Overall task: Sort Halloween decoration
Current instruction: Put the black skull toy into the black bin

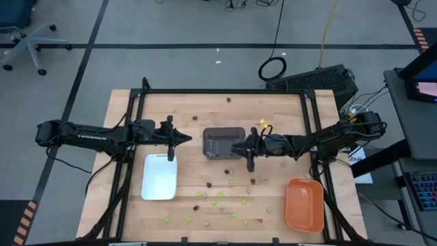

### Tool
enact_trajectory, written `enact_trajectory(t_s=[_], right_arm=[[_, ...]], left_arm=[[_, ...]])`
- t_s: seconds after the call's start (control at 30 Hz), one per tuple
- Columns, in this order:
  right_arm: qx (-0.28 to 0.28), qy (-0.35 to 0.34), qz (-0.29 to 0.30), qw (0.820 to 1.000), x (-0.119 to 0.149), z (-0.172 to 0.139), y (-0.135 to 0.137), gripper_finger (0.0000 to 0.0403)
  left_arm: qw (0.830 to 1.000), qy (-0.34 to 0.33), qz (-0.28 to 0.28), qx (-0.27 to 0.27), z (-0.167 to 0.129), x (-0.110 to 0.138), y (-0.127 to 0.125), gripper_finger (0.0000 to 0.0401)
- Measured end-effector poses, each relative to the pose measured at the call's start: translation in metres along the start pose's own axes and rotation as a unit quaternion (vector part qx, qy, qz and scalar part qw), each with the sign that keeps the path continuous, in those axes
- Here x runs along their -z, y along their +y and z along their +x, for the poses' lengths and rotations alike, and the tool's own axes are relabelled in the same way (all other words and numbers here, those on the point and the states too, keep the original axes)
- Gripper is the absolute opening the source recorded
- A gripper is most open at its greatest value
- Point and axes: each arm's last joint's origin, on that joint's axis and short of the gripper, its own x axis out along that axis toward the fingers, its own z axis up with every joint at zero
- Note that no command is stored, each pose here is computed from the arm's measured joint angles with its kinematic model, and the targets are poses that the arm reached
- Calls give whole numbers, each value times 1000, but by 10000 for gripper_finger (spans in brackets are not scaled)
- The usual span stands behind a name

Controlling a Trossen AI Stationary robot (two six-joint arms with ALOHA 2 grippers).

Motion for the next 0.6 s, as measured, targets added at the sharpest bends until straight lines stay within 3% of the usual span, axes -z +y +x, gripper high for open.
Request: enact_trajectory(t_s=[0.13,0.4,0.6], right_arm=[[2,10,-24,1000,2,0,0,57],[2,14,-159,987,3,0,-1,57],[10,32,-168,985,13,7,-3,57]], left_arm=[[1000,0,0,-1,0,0,0,1],[1000,0,0,-1,0,0,0,1],[1000,0,0,-5,0,0,0,1]])
